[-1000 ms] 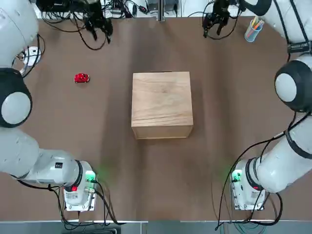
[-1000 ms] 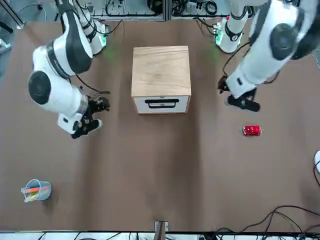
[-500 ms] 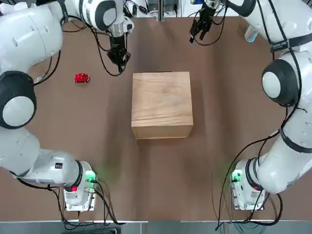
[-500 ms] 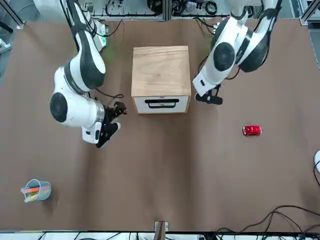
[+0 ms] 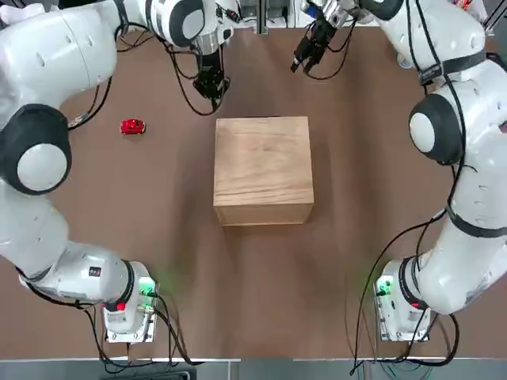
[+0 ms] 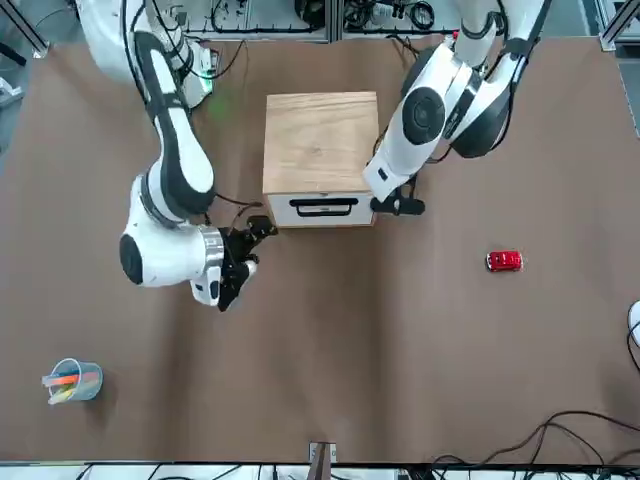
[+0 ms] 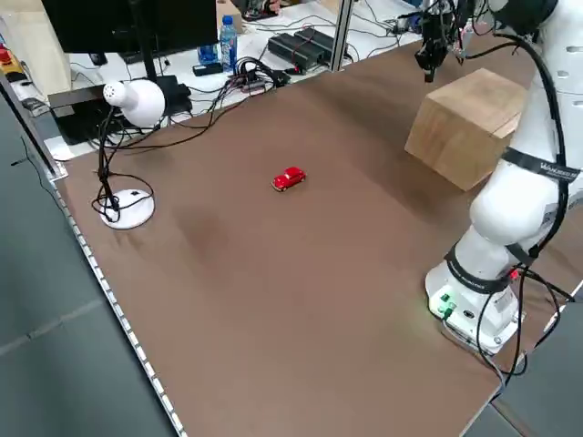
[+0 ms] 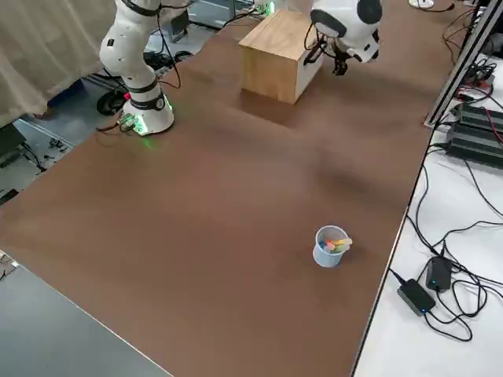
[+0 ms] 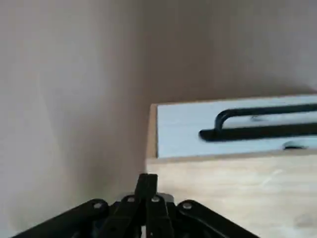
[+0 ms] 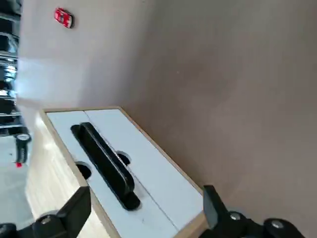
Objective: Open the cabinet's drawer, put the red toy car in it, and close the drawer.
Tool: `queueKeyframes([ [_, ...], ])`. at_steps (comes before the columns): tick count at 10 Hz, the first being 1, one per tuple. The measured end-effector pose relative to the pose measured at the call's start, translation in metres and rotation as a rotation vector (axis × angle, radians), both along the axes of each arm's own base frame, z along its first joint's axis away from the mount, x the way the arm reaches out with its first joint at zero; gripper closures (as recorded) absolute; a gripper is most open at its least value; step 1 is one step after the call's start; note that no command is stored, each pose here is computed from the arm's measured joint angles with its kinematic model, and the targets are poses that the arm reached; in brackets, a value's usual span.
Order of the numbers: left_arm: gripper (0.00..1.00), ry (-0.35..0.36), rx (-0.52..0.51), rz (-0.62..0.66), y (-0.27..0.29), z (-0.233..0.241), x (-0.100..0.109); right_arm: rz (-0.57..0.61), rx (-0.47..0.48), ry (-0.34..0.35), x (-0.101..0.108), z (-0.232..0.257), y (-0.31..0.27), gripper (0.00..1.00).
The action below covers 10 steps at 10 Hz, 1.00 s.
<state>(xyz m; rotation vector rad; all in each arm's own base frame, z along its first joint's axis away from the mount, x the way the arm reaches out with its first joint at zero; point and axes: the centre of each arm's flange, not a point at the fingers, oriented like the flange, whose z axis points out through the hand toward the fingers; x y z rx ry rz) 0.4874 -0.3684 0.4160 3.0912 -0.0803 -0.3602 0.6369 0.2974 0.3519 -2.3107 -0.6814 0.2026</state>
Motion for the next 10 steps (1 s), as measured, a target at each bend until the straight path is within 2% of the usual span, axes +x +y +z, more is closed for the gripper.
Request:
queueKeyframes([
  [2,0.99,0.025,-0.009,0.006,-0.010,-0.019,0.001,0.005,0.070,0.016,0.002,-0.024,0.007,0.00],
  [6,0.99,0.043,-0.003,0.039,-0.018,-0.026,-0.003,0.192,0.205,-0.066,-0.007,-0.063,0.021,0.00],
  [8,0.99,0.061,0.001,0.039,-0.022,-0.035,-0.005,0.239,0.293,-0.016,-0.020,-0.083,0.036,0.00],
  [10,0.98,0.063,-0.001,0.040,-0.022,-0.036,-0.003,0.249,0.330,0.042,-0.030,-0.108,0.046,0.00],
])
